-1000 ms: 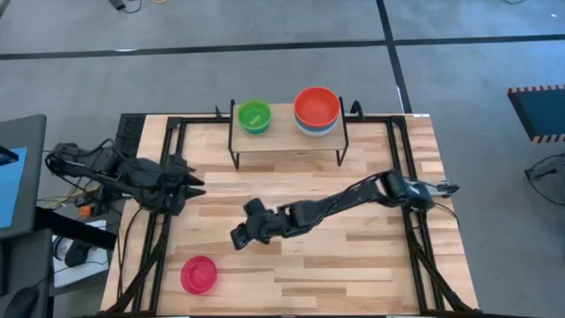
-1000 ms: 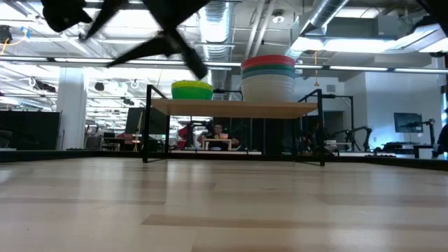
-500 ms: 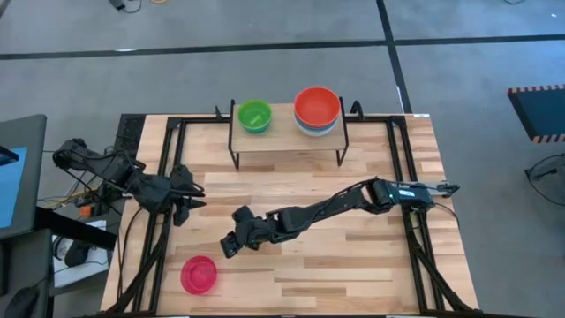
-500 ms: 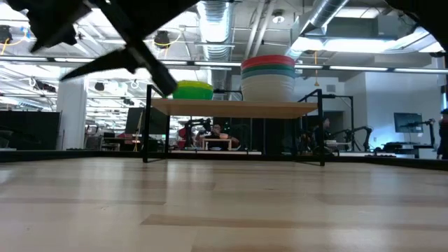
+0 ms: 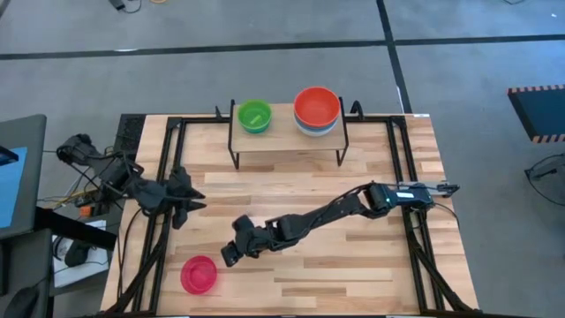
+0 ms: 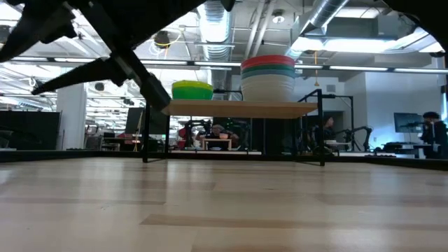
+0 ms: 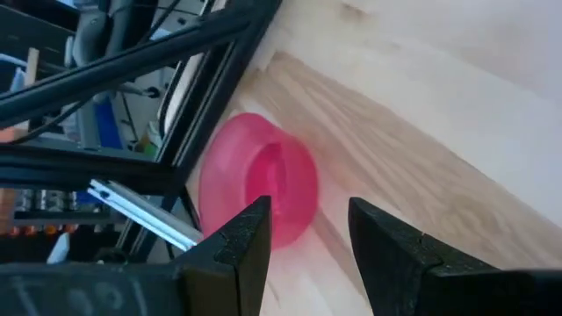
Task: Place and stack bowls onto a shelf
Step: Stack the small red bowl on top of the small green bowl on the shelf
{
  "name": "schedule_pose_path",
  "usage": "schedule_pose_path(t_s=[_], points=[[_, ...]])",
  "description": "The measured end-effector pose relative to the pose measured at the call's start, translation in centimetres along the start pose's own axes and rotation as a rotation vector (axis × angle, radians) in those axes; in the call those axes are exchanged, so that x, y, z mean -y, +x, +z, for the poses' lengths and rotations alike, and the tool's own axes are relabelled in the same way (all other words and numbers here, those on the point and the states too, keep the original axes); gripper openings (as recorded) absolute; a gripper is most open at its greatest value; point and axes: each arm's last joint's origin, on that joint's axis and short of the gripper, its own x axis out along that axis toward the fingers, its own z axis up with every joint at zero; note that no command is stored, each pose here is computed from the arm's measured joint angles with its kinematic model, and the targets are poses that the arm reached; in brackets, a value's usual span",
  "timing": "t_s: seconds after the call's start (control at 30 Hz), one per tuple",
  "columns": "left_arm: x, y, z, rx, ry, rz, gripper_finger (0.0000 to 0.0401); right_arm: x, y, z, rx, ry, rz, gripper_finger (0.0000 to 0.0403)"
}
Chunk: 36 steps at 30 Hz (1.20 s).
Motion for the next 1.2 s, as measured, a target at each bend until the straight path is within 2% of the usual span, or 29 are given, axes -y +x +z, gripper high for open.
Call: schedule_pose_path(t_s=[0.17, 0.37, 0.47, 0.63, 0.73, 0.83, 1.0, 1.2], points=[[0.1, -0.1, -0.3, -0.026, -0.017, -0.013, 0.013, 0.3, 0.5, -0.2, 0.001, 0.007, 0.011, 0.0178], [-0.7, -0.2, -1.6, -0.207, -0.111, 0.037, 0.013, 0.7, 1.2, 0.0, 0.003, 0.015, 0.031, 0.0178], [-0.9, -0.3, -2.1, -0.273, -0.138, 0.044, 0.013, 0.6, 1.2, 0.2, 0.058, 0.012, 0.029, 0.0178], [-0.4, 0.0, -2.2, -0.337, -0.172, 0.003, 0.013, 0.4, 1.2, 1.1, 0.095, -0.01, 0.063, 0.0178], [0.7, 1.1, -2.4, -0.396, -0.171, -0.074, 0.013, 1.3, 1.3, 1.3, 0.082, -0.029, -0.015, 0.0178], [1.9, 2.7, -3.6, -0.451, -0.147, -0.112, 0.013, 2.3, 1.1, 1.2, 0.047, 0.012, -0.12, 0.0176], [2.8, 5.3, -6.9, -0.636, -0.062, -0.026, 0.013, 3.4, 0.8, 0.8, 0.005, 0.035, -0.239, 0.0165], [4.2, 7.5, -8.3, -0.674, -0.039, 0.007, 0.013, 3.0, 0.1, 0.7, -0.056, 0.021, -0.247, 0.0154]])
